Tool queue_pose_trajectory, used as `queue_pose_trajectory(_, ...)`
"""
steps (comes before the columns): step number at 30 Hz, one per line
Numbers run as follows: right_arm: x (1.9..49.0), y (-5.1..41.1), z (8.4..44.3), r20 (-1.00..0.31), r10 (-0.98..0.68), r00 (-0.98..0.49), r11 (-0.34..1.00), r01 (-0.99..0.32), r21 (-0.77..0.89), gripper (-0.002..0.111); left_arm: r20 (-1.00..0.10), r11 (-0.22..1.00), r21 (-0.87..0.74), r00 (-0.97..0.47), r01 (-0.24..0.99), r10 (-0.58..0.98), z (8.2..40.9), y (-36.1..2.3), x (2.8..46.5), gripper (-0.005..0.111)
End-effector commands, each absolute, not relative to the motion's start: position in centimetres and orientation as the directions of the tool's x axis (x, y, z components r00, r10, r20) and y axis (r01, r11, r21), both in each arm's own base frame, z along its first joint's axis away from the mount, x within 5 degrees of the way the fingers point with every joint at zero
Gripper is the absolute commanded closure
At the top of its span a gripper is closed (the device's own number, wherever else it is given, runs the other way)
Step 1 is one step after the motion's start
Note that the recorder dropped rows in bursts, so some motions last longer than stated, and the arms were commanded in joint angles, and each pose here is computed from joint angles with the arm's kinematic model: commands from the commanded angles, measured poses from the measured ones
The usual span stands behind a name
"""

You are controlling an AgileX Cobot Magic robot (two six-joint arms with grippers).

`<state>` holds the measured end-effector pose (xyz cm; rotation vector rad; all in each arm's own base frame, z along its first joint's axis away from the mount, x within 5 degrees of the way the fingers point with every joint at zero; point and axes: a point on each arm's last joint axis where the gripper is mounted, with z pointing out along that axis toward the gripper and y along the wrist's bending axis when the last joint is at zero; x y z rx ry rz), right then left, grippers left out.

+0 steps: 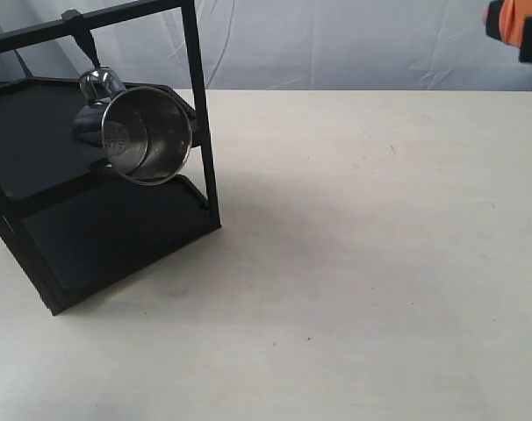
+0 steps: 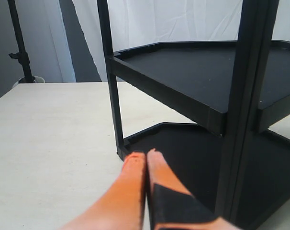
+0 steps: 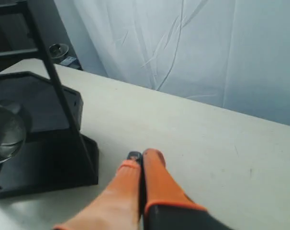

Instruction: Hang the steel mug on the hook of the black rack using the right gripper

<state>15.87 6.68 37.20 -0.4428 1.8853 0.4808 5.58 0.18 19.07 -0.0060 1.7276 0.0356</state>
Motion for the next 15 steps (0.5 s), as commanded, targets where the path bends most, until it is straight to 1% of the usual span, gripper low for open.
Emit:
queue_pose_trajectory(1,13.1,6.6,37.2,-0.927,-0.113,-0.357,0.811,-0.572,0.121,0.109,-0.989,0.999,0.025,-0.143,-0.024,0.021,19.2,0.2,5.6,0.105)
queue_pose_trajectory(4,11.9,6.5,37.5,-0.931,-0.118,-0.345,0.796,-0.593,0.119,0.109,-0.989,0.999,0.025,-0.143,-0.024,0.021,19.2,0.2,5.6,0.105)
queue_pose_trajectory(7,11.6,6.1,38.4,-0.96,-0.076,-0.269,0.824,-0.559,0.091,0.109,-0.989,0.999,0.025,-0.143,-0.024,0.021,19.2,0.2,5.6,0.105)
queue_pose_trajectory(9,11.2,5.5,39.0,-0.981,-0.047,-0.186,0.855,-0.515,0.057,0.109,-0.989,0.999,0.025,-0.143,-0.024,0.021,19.2,0.2,5.6,0.105)
queue_pose_trajectory(11,10.8,4.6,38.8,-0.993,-0.017,-0.114,0.896,-0.443,0.036,0.109,-0.989,0.999,0.025,-0.143,-0.024,0.021,19.2,0.2,5.6,0.105)
queue_pose_trajectory(15,9.4,2.9,36.0,-0.997,0.021,-0.076,0.95,-0.31,0.044,0.109,-0.989,0.999,0.025,-0.143,-0.024,0.021,19.2,0.2,5.6,0.105)
